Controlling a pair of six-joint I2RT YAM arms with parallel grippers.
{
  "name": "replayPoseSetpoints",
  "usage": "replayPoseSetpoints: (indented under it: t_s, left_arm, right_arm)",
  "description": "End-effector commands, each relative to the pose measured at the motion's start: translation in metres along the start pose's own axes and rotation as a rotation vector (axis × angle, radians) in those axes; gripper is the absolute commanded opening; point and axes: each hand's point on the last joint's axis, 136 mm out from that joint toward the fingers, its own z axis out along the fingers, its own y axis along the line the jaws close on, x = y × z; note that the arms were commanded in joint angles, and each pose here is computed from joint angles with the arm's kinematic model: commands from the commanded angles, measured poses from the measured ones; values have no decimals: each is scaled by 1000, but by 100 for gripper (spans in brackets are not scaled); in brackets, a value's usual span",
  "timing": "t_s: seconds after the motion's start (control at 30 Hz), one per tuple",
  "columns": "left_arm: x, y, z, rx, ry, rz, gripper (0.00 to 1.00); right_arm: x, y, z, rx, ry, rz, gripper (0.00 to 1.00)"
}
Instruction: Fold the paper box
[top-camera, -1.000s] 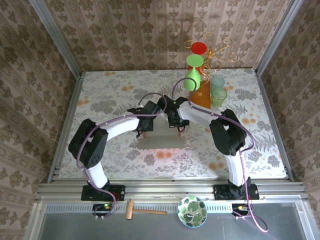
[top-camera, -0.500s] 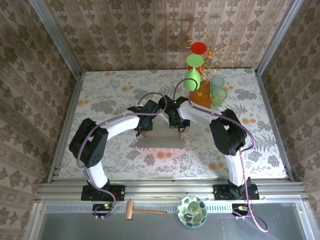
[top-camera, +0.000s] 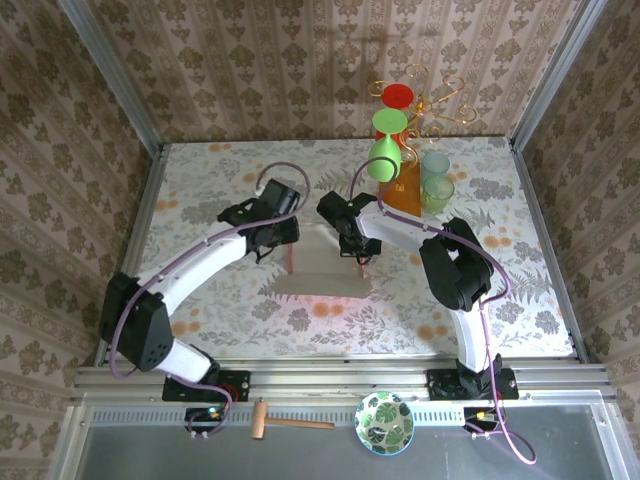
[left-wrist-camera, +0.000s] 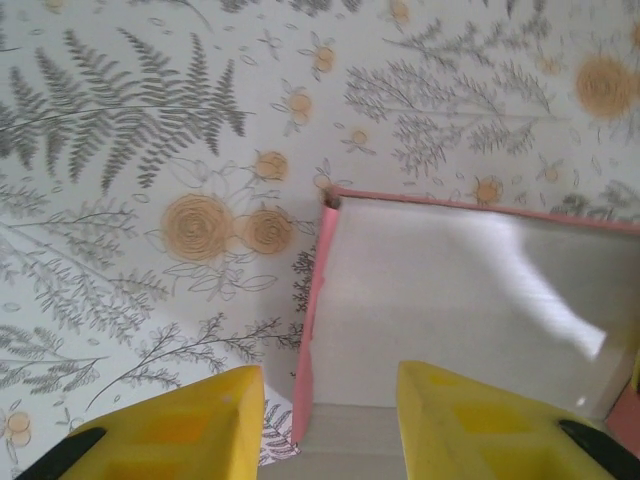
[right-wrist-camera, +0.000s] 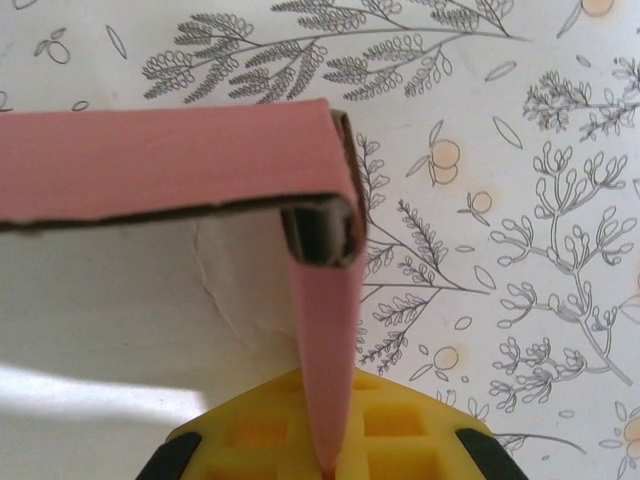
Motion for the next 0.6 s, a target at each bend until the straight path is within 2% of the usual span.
replayPoseSetpoints:
  t_s: [0.0, 0.13, 0.33, 0.43, 0.57]
  left_arm:
    - [-8, 17, -29, 6, -32, -133, 37]
    - [-16, 37, -56, 6, -69, -262, 33]
    - [-11, 65, -87, -85, -31, -395, 31]
    - [-13, 73, -103, -116, -48, -434, 33]
    - [-18, 66, -117, -71, -57, -424, 35]
  right_arm:
    - [9, -8, -4, 24, 55, 112, 0]
    - [19, -6, -15, -16, 106, 276, 0]
    - [29, -1, -33, -57, 185, 558, 0]
    - [44, 4, -34, -59, 283, 713, 0]
    - [65, 18, -32, -83, 424, 905, 0]
